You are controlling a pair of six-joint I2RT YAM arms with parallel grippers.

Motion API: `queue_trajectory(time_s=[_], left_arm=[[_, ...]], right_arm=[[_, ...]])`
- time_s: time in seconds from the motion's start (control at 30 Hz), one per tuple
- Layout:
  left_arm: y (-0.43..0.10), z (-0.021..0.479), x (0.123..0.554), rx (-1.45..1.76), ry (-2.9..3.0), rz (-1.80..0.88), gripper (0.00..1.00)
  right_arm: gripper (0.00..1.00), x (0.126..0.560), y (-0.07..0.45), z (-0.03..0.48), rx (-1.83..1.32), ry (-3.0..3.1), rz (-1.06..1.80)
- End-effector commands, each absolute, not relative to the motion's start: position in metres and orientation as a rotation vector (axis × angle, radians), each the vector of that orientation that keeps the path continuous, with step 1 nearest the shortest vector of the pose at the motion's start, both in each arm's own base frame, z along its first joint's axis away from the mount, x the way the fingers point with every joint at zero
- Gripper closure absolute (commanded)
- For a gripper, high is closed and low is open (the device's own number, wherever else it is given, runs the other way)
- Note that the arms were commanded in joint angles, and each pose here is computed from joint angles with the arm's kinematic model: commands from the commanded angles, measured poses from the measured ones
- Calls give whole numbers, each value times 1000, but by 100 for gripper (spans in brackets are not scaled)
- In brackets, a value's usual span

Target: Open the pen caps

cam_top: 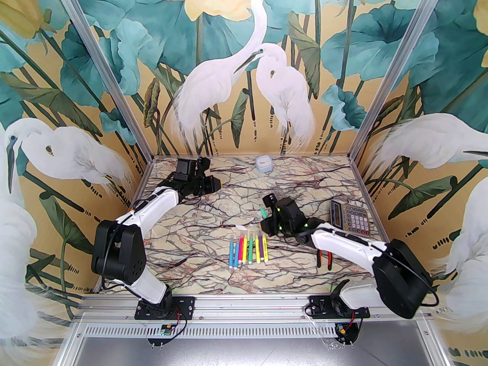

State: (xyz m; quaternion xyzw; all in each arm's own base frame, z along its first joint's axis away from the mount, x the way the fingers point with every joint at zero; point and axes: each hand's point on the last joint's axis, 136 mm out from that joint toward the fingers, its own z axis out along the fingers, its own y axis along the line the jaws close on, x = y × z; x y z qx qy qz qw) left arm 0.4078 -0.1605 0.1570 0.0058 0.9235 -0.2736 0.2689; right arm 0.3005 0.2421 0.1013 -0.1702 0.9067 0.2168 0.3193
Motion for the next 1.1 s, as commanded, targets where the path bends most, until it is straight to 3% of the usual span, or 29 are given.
queue_trajectory(time_s=[0.0,0.43,1.07], left_arm=[[-139,136,391,32,2619,-557,100],[-106,90,377,1,2828,-252,100],[-118,39,374,73,2973,-37,100]], right_arm=[[100,323,222,103,-302,2403,441],[100,360,176,93,-139,2486,90],[100,381,100,50,24,2593,-142]])
